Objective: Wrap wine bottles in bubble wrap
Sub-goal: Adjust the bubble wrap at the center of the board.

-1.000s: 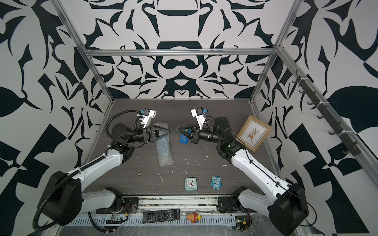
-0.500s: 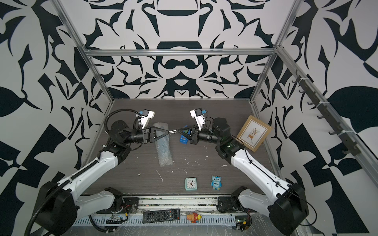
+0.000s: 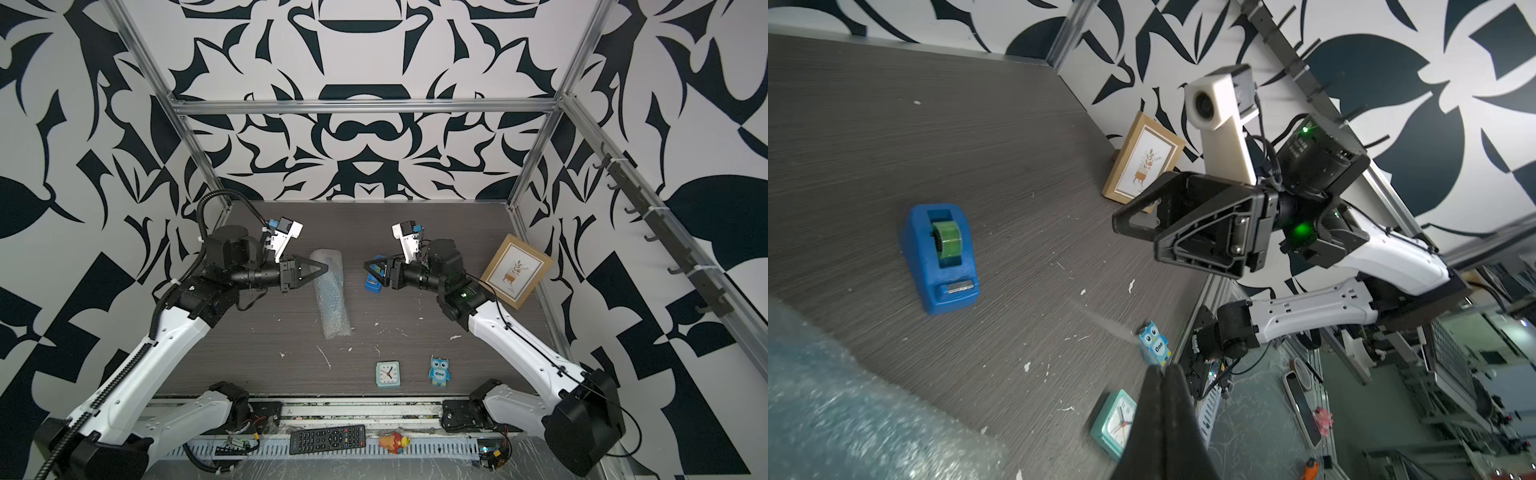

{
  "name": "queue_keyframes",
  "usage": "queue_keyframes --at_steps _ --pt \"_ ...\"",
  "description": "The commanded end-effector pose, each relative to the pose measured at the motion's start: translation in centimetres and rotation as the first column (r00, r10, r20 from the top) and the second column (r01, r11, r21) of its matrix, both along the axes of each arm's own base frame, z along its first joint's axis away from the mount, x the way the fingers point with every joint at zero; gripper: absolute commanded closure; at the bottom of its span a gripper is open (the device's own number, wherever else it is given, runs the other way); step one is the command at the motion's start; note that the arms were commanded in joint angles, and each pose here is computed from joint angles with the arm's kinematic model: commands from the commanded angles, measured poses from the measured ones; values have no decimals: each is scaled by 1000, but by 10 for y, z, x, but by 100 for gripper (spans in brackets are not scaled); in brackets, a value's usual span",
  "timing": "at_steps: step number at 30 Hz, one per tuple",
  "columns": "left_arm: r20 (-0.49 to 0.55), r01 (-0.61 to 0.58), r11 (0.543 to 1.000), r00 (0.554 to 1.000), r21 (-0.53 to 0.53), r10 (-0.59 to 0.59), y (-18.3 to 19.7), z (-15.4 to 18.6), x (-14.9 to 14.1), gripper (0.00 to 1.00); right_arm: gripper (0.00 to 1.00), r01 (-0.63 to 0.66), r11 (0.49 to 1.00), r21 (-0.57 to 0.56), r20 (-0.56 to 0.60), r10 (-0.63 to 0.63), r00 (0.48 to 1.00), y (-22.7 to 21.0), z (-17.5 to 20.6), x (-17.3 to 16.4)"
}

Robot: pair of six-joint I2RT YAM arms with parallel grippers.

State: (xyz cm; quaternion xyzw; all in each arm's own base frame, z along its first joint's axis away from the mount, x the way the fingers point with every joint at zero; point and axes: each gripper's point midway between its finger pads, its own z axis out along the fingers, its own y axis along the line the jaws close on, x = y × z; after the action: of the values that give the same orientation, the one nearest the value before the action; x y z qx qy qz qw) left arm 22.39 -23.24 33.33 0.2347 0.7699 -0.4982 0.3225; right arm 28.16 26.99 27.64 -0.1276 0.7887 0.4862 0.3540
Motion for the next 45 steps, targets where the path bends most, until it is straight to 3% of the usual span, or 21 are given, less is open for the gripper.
queue_keyframes --at_steps 1,6,10,17,23,39,42,45 --pt "-64 -55 956 995 288 76 33 -41 -14 100 42 63 990 -127 -126 -79 989 -3 -32 11" --pt "-56 -145 845 978 514 202 73 -61 -18 100 28 -10 965 -262 -230 -52 972 32 -84 6" --pt "-55 -186 785 962 591 269 92 -75 -21 100 16 -84 948 -306 -332 -24 943 67 -123 5" --pt "-49 -200 778 958 596 284 96 -88 -24 100 15 -140 925 -353 -449 -36 893 103 -173 12" --pt "-51 -187 775 961 604 272 97 -95 -23 100 3 -134 900 -416 -498 -102 861 108 -200 18" --pt "-21 -183 782 970 595 243 98 -98 -24 100 2 -139 941 -308 -728 -139 672 133 -258 -7" --pt "-11 -189 782 970 594 243 100 -98 -26 100 2 -135 944 -300 -736 -139 662 135 -261 -9" --pt "-6 -195 780 969 595 246 102 -98 -29 100 10 -134 944 -302 -727 -137 672 137 -259 -8"
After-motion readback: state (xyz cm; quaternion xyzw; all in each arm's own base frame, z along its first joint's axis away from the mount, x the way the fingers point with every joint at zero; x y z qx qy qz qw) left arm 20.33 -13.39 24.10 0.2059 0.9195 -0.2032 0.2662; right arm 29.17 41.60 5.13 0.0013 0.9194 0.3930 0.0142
